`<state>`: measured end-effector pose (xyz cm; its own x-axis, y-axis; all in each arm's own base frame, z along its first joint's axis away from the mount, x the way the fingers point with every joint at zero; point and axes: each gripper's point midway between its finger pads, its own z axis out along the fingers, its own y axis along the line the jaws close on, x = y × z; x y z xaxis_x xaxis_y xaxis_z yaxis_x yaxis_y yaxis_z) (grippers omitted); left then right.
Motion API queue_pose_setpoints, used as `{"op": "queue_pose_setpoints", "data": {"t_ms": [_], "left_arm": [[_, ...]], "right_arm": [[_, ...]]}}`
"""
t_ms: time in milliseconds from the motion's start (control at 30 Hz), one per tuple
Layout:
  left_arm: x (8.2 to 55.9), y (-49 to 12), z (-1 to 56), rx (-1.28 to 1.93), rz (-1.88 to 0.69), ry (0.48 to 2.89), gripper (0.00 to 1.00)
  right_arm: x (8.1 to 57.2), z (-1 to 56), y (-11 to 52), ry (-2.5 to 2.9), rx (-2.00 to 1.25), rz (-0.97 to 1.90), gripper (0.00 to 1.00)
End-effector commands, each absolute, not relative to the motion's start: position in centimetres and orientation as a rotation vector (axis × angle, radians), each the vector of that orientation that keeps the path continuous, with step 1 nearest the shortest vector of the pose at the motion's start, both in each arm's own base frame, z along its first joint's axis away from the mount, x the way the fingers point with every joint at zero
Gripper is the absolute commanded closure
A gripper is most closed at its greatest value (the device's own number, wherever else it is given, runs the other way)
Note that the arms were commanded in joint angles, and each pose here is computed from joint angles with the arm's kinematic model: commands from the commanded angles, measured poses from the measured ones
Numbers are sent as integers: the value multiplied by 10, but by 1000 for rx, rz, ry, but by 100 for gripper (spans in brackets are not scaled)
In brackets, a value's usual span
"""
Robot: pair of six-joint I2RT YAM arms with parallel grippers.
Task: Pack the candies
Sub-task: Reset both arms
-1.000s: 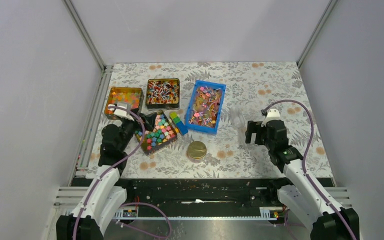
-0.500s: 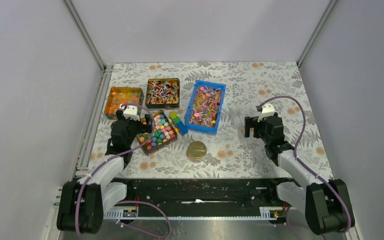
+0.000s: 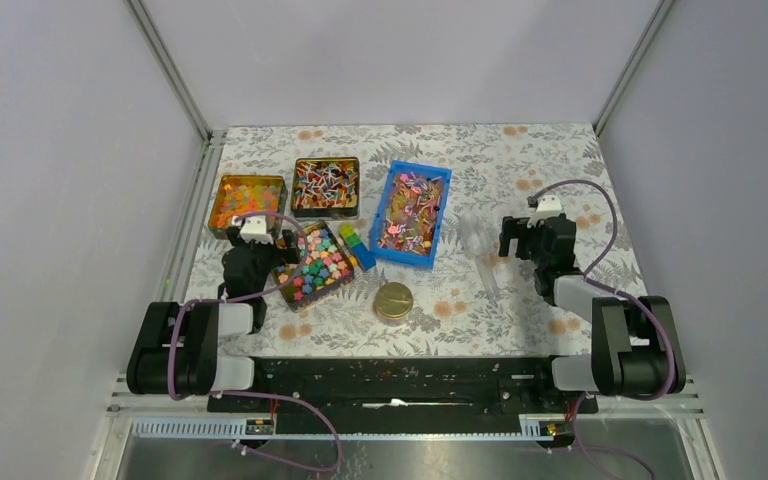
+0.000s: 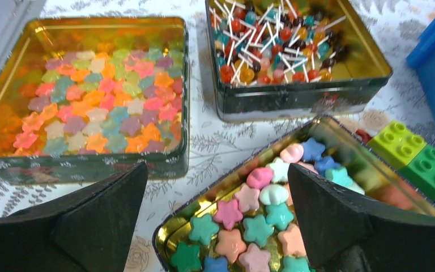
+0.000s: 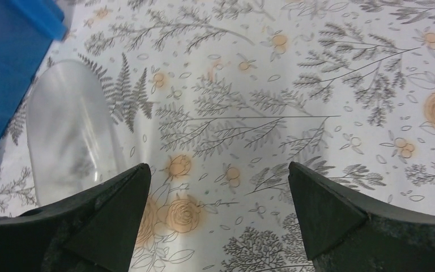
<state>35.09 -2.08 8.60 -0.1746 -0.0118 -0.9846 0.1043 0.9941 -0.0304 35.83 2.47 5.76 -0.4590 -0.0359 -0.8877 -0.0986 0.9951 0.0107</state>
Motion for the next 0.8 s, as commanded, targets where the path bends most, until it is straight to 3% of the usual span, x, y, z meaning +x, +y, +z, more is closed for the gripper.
{"op": "queue_pose_setpoints", "data": {"t_ms": [0, 767], "left_arm": [[363, -11, 129, -8, -79, 1572, 1], [374, -13, 123, 5, -66, 1644, 1]], "right_arm": [[379, 93, 28, 1909, -78, 156, 1], [362, 93, 30, 1751, -99, 158, 1]]}}
